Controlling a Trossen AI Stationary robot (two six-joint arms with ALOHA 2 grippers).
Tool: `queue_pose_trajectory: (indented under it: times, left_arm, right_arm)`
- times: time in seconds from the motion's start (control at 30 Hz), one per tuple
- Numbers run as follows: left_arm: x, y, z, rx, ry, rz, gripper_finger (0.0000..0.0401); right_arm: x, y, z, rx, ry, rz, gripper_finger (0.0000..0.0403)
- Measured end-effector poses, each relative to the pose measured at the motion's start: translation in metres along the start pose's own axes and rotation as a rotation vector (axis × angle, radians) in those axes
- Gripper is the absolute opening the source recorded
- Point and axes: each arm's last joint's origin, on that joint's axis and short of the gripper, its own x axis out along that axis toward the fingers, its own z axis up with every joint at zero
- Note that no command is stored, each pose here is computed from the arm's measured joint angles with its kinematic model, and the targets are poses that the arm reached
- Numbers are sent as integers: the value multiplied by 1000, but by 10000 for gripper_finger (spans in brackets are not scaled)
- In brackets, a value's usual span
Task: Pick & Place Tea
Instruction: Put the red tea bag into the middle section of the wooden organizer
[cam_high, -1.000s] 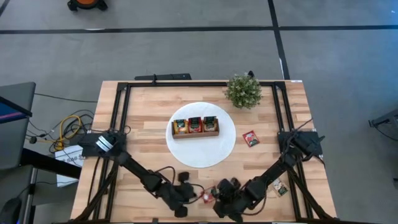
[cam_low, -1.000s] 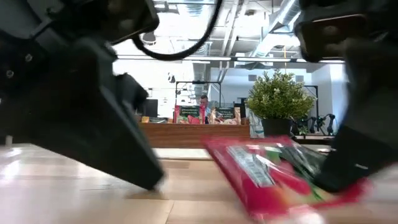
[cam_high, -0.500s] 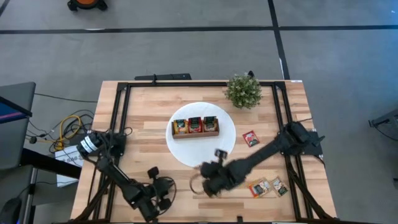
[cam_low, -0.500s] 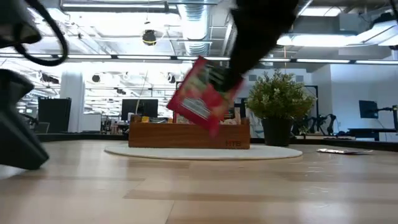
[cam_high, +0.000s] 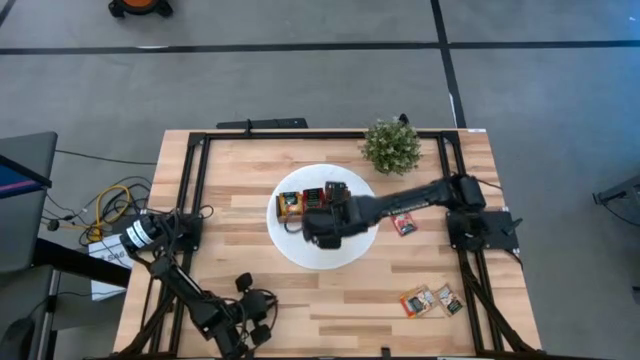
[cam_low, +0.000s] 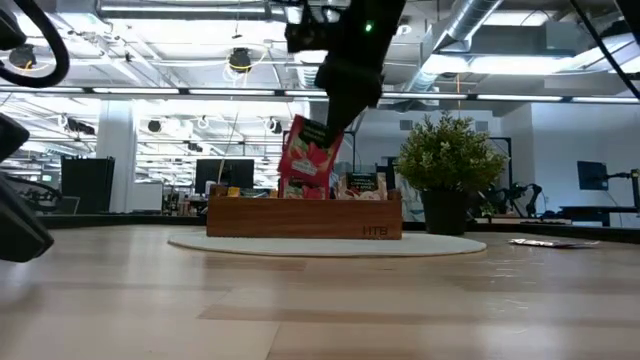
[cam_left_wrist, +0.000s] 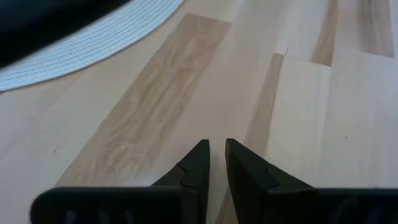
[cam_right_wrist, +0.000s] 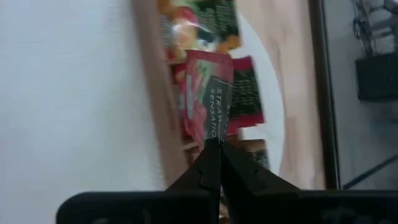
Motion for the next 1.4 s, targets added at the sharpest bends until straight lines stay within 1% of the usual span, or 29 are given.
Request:
queue_pose_trajectory:
  times: [0.1, 0.23, 0.47, 0.53, 0.6, 0.7, 0.77, 1.13, 1.3, 1.4]
  left_arm:
    - [0, 0, 0, 1, 0, 0, 46]
    - [0, 0, 0, 1, -8, 4, 46]
    - [0, 0, 0, 1, -13, 5, 46]
    - [0, 0, 0, 1, -14, 5, 46]
    - [0, 0, 1, -1, -15, 5, 46]
    - [0, -1, 1, -6, -16, 1, 46]
    - [1, -1, 1, -12, -17, 0, 46]
    - [4, -2, 4, -7, -23, -4, 46]
    - [3, -2, 4, -7, -22, -5, 46]
    - [3, -2, 4, -7, -21, -6, 46]
  right_arm:
    - [10, -12, 0, 7, 20, -5, 0]
    - [14, -18, 1, -50, 15, 21, 0]
    - [15, -18, 2, -99, 8, 28, 0]
    - [23, -13, 4, -128, 8, 31, 0]
    - [28, -10, 0, -168, 49, 40, 0]
    - [33, -7, 4, -164, 32, 24, 0]
    - [36, -6, -2, -198, 83, 13, 0]
    - [37, -11, -1, -180, 79, 19, 0]
    - [44, -8, 0, -178, 79, 22, 0]
    - [44, -7, 2, -176, 63, 20, 13]
